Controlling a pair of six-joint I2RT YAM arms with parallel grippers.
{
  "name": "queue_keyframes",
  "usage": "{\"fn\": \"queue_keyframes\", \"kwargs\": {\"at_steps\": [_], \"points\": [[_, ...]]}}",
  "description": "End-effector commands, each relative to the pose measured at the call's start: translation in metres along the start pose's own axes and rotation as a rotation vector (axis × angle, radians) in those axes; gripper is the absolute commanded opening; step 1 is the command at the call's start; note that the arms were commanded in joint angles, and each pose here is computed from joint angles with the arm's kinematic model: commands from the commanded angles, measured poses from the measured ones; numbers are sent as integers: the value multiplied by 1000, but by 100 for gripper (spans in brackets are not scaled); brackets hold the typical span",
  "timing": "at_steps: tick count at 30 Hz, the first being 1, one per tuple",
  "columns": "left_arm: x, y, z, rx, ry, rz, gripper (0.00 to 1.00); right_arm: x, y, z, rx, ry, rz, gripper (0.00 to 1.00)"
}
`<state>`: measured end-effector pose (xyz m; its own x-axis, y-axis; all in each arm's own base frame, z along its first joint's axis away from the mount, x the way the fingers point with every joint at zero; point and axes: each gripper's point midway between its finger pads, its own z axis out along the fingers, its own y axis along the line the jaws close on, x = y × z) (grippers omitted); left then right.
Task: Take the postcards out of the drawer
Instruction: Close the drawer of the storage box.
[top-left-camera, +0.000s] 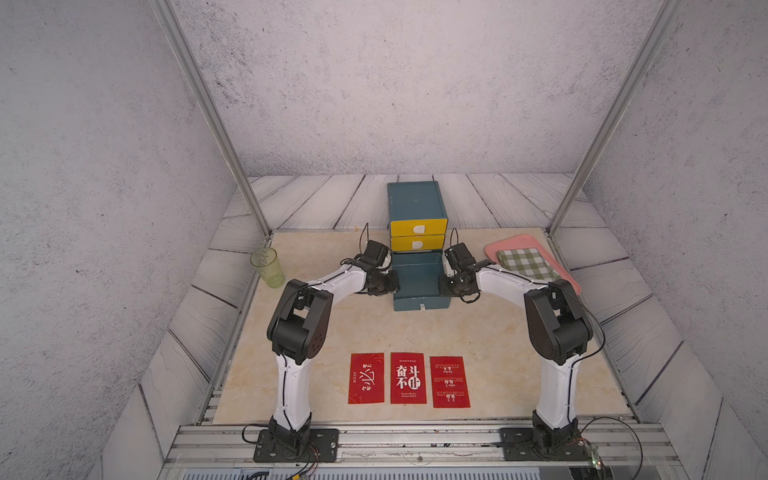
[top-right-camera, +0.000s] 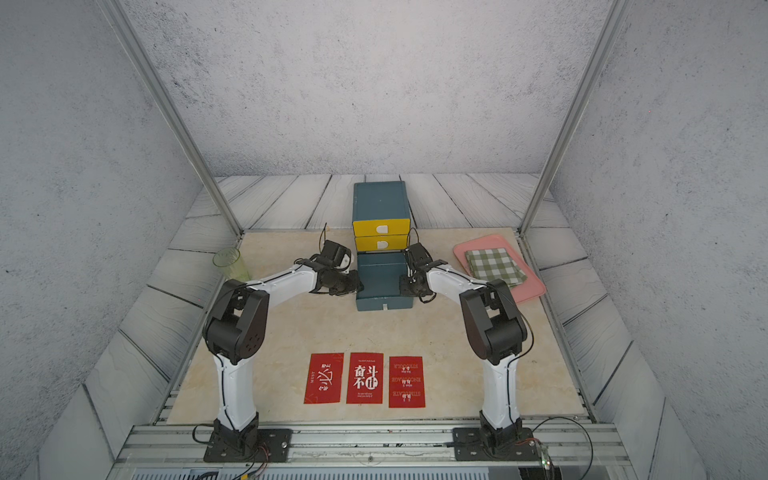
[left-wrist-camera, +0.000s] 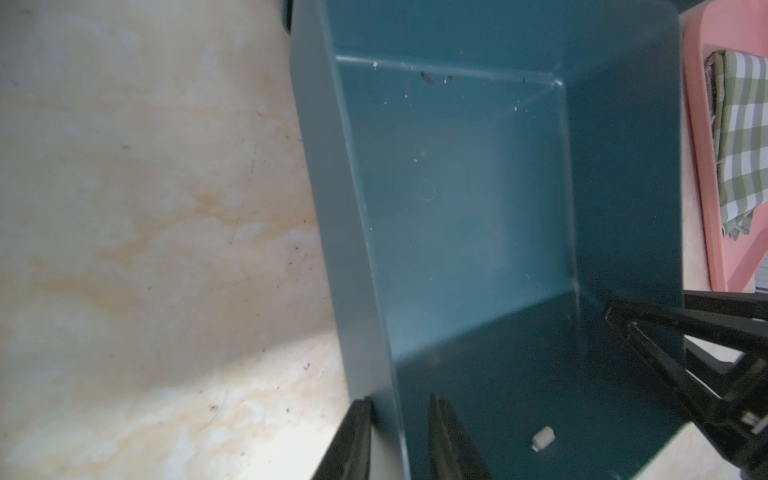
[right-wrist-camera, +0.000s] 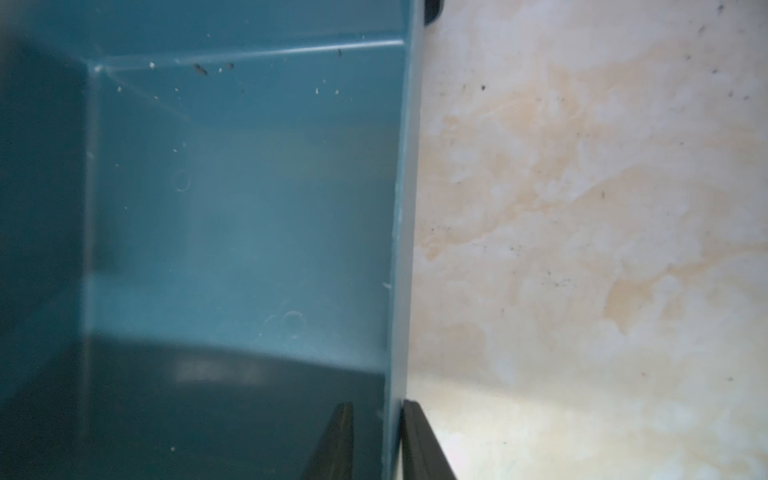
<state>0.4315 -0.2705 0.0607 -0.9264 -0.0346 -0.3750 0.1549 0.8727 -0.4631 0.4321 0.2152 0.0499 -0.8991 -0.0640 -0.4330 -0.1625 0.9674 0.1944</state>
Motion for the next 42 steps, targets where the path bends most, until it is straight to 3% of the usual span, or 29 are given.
{"fn": "queue_keyframes", "kwargs": {"at_steps": [1,20,42], "points": [[-24,-45,-17,109,-90,64,28,-6,17,4,-58,-23,-20,23],[-38,-59,-25,123,-135,83,28,-20,23,-7,-76,-66,-24,22],[-39,-40,-15,106,-125,16,29,-36,38,-18,-122,-98,-32,21]]}}
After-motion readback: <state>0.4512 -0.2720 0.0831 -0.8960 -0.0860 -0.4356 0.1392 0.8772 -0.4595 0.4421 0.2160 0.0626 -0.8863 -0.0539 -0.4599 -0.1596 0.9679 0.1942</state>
